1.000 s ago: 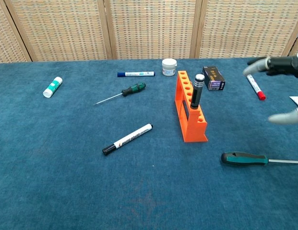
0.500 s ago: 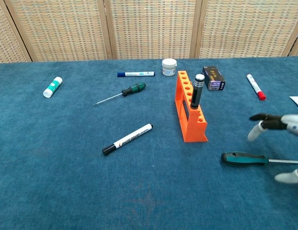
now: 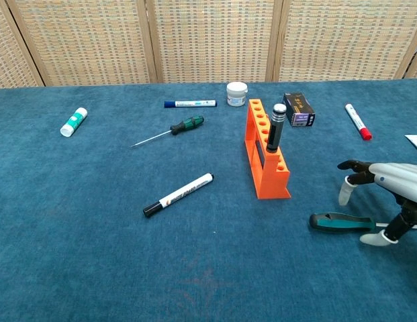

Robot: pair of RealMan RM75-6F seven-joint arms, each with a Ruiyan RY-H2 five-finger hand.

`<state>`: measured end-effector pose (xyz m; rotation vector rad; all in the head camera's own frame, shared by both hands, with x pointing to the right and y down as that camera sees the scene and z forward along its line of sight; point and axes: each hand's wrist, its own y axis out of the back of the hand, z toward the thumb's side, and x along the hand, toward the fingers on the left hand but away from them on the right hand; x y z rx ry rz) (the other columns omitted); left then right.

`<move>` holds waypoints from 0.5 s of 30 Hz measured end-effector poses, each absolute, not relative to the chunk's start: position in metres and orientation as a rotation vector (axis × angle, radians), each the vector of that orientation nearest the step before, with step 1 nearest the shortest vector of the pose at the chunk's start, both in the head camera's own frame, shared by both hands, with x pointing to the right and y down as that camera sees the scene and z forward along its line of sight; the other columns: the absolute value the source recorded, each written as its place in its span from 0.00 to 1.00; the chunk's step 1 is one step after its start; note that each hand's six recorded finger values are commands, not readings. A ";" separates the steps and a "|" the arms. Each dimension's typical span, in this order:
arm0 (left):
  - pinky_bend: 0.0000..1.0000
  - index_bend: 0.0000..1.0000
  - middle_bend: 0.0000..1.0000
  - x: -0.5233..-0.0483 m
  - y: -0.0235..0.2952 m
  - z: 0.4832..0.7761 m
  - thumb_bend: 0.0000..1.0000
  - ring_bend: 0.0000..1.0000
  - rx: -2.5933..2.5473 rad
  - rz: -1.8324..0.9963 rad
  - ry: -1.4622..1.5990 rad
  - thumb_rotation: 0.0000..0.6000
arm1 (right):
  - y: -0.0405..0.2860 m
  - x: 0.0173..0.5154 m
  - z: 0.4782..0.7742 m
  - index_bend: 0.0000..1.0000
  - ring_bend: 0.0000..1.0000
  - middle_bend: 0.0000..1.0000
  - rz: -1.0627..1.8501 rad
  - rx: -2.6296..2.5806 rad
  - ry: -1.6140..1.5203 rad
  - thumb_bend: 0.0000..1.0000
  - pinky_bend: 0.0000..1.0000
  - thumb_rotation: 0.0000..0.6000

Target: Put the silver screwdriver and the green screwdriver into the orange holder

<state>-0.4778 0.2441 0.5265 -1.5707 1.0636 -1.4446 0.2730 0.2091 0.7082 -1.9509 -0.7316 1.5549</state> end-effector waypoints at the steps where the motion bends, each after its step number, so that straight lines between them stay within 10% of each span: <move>1: 0.00 0.00 0.00 -0.478 0.244 0.527 0.00 0.00 -1.571 -1.447 1.063 1.00 | 0.208 0.273 0.709 0.41 0.00 0.00 1.557 -1.946 -0.733 0.21 0.00 1.00; 15: 0.00 0.00 0.00 -0.478 0.243 0.529 0.00 0.00 -1.567 -1.458 1.058 1.00 | 0.210 0.265 0.719 0.43 0.00 0.00 1.569 -1.950 -0.706 0.24 0.00 1.00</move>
